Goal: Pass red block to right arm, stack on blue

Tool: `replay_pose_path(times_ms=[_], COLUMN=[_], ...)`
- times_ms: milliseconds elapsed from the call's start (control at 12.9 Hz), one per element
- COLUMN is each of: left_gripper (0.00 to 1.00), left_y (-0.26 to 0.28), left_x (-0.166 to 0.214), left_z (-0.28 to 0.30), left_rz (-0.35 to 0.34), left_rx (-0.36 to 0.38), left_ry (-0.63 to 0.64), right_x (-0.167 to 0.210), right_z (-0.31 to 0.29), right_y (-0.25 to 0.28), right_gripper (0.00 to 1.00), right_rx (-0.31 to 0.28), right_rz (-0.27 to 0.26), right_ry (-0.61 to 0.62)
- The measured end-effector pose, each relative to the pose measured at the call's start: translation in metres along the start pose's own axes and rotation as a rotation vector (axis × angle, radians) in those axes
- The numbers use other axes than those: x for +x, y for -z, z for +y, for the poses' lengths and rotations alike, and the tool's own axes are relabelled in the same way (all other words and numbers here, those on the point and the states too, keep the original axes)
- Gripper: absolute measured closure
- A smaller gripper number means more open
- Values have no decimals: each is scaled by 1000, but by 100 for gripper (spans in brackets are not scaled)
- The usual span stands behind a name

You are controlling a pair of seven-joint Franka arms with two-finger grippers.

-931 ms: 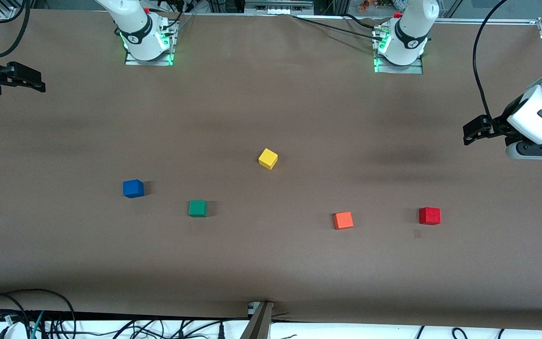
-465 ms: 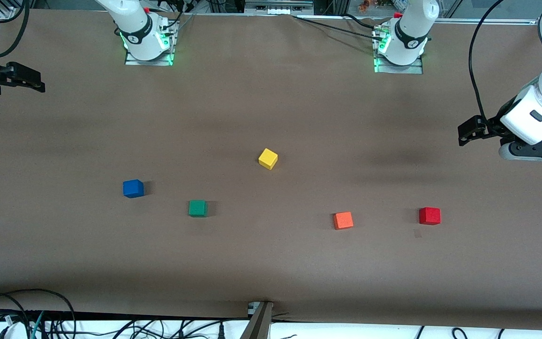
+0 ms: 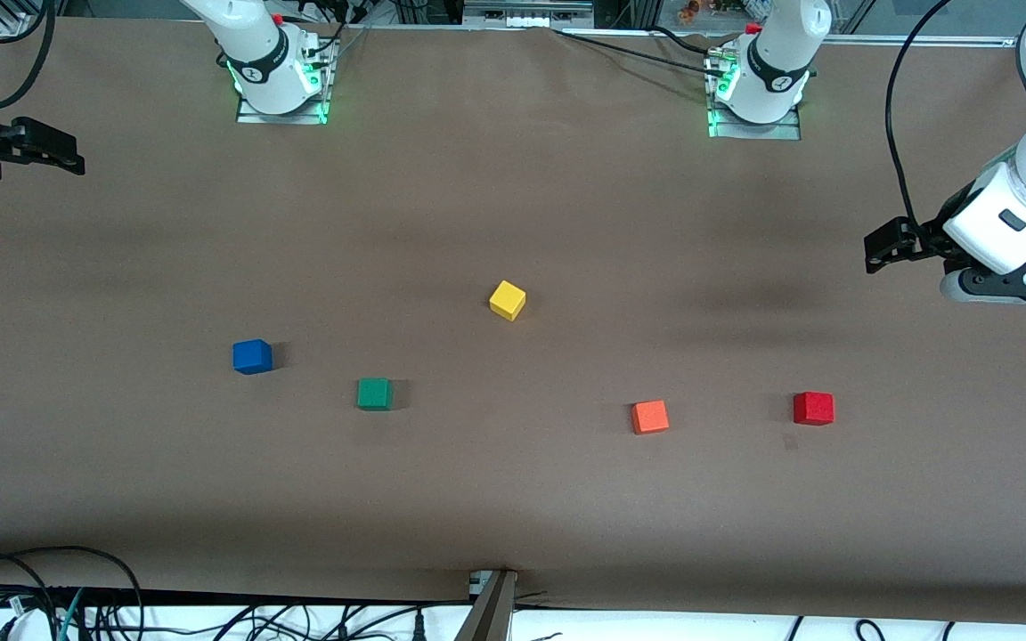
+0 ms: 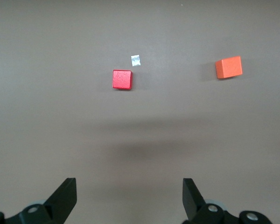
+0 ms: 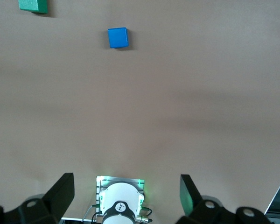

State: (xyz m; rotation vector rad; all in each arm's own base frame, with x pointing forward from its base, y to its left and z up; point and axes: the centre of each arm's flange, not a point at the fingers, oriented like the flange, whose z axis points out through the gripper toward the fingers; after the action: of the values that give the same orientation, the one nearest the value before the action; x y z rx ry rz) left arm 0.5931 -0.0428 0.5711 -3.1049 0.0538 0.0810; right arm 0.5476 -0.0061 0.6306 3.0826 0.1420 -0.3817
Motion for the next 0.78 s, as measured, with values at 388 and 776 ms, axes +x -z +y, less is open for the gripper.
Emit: replay_pose_path(times_ms=[388, 776], left_gripper=[0, 0], left_y=[-21, -98], left_x=[7, 36], left_z=[0, 8], left_rz=[-45, -156], left_rx=[-2, -9], left_ry=[-2, -18], right_x=[0, 0], right_z=[0, 0], right_y=[0, 0], right_gripper=[0, 0], right_rx=[0, 0], right_rz=[0, 1], right_ry=[0, -1])
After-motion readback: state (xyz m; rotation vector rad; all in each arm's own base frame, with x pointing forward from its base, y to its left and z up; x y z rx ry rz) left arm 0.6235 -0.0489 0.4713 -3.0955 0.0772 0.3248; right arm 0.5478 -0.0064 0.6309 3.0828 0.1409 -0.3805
